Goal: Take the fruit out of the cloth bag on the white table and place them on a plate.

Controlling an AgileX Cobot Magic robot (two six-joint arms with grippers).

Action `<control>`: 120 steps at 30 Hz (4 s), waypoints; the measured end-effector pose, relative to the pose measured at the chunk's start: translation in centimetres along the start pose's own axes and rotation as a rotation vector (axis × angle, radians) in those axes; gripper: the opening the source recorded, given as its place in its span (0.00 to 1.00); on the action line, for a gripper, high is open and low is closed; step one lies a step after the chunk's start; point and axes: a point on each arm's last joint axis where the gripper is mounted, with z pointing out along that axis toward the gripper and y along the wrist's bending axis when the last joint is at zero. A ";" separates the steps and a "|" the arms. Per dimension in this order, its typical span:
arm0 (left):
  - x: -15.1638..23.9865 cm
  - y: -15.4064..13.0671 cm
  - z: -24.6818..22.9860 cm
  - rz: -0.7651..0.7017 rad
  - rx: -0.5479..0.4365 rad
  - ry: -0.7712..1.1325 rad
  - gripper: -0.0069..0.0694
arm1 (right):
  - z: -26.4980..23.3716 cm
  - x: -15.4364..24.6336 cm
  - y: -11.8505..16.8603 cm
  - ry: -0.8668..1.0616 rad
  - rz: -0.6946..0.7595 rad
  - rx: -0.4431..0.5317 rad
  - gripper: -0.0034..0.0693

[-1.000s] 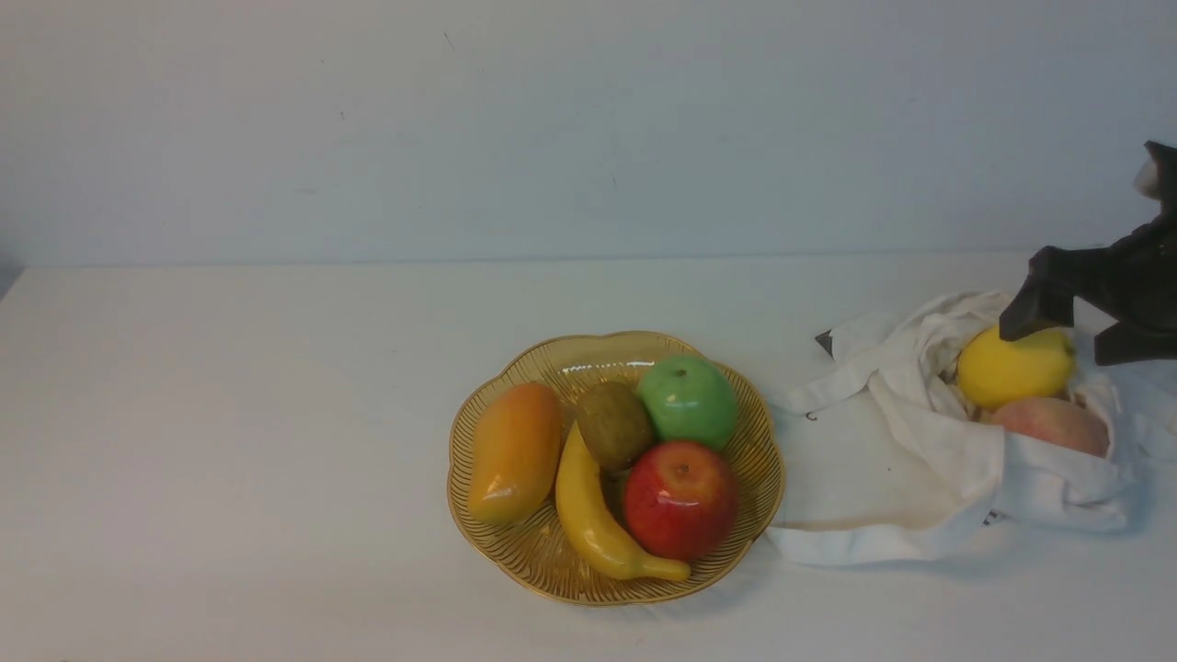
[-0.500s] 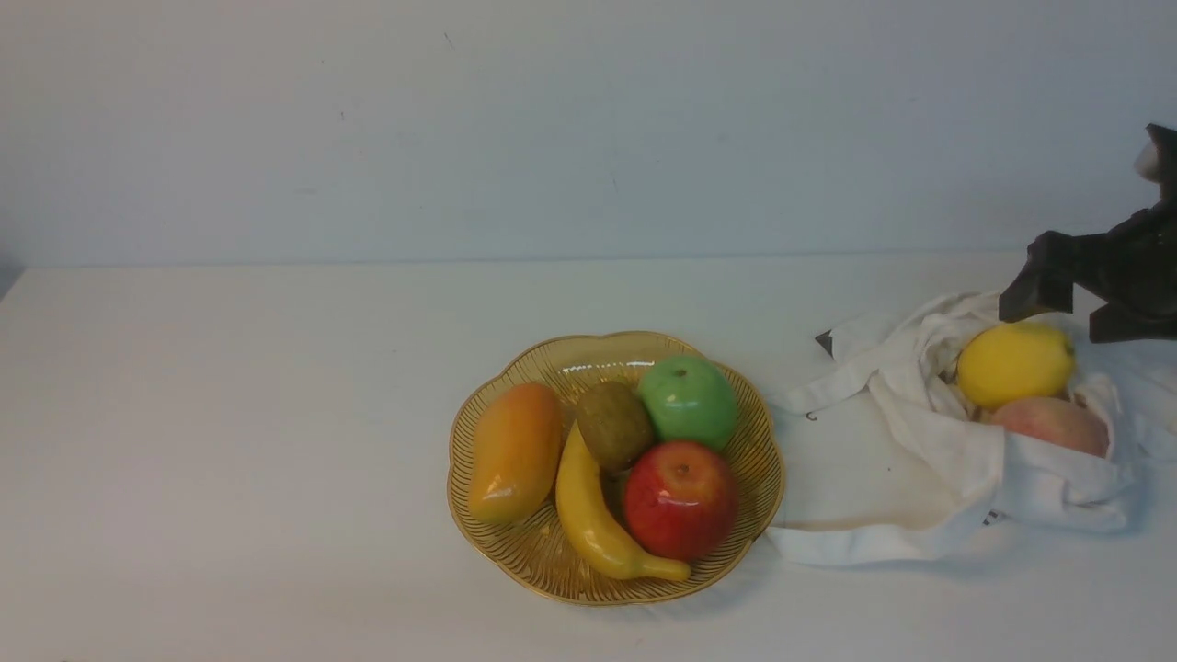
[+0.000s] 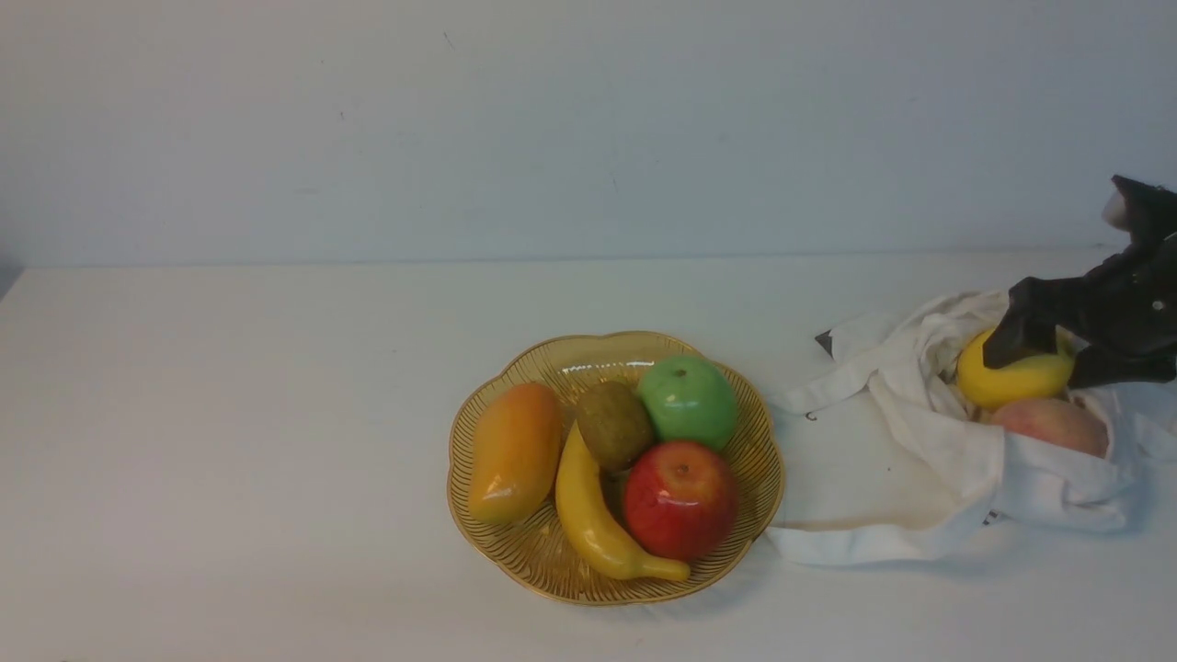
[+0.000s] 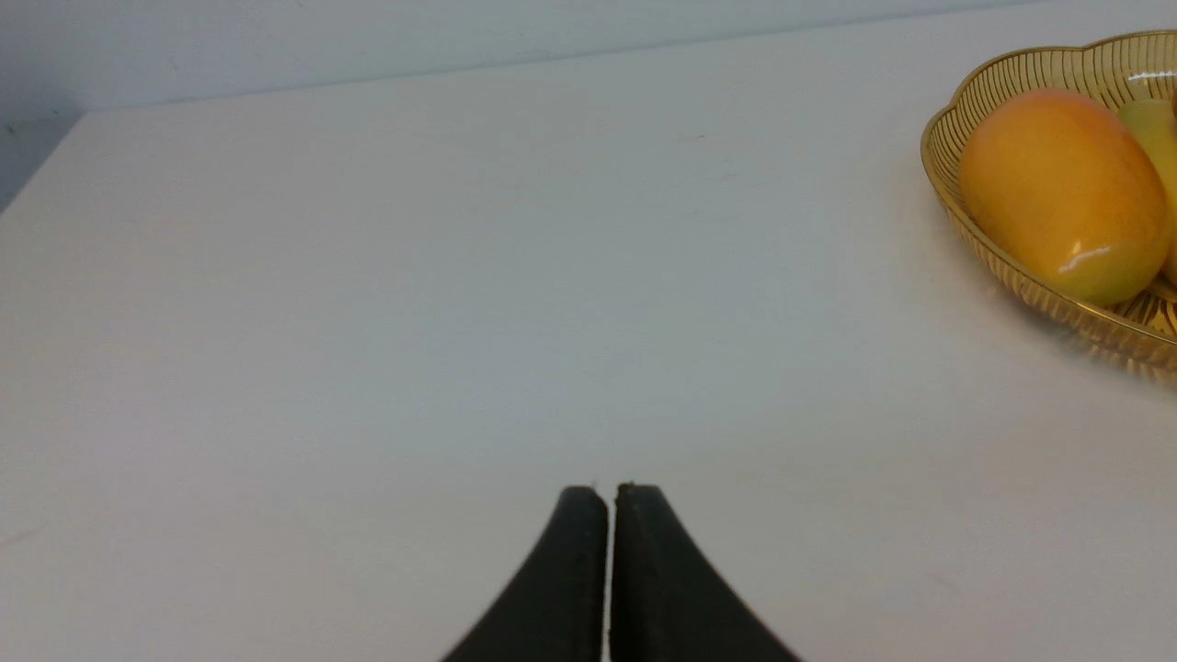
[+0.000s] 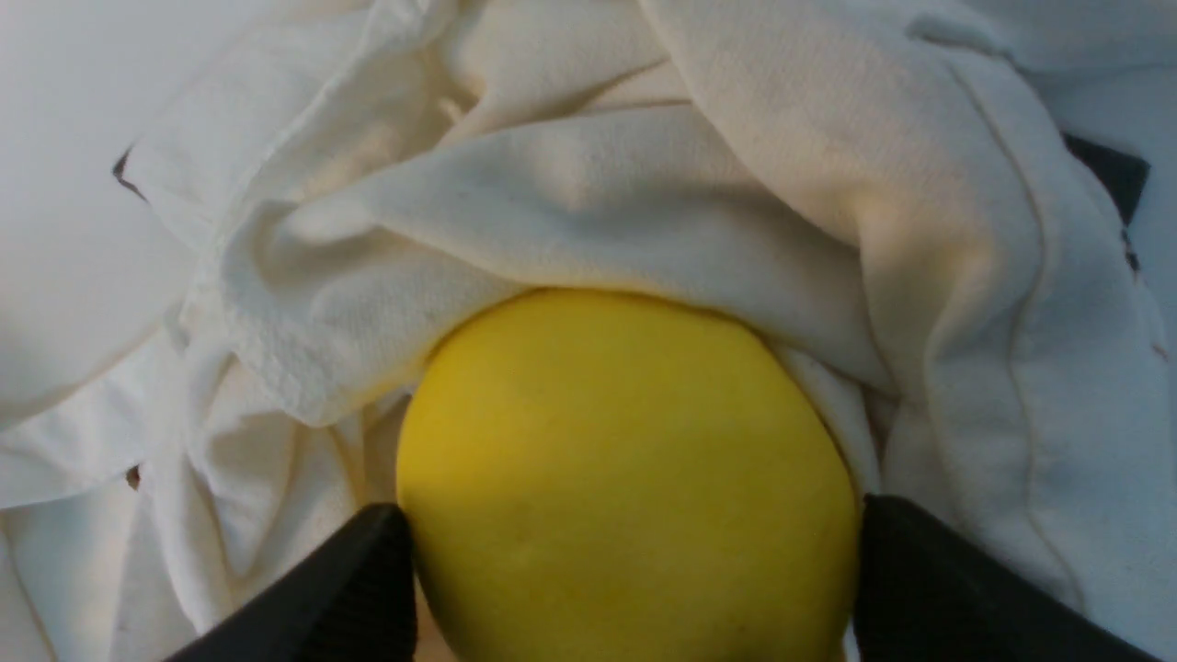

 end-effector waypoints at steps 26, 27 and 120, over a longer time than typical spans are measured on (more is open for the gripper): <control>0.0 0.0 0.0 0.000 0.000 0.000 0.08 | -15.8 2.9 10.5 -0.136 -0.290 -0.358 0.77; 0.0 0.0 0.0 0.000 0.000 0.000 0.08 | -16.1 3.3 11.8 -0.141 -0.327 -0.389 0.77; 0.0 0.0 0.0 0.000 0.000 0.000 0.08 | -32.6 25.5 8.3 -1.125 -0.371 -0.148 0.03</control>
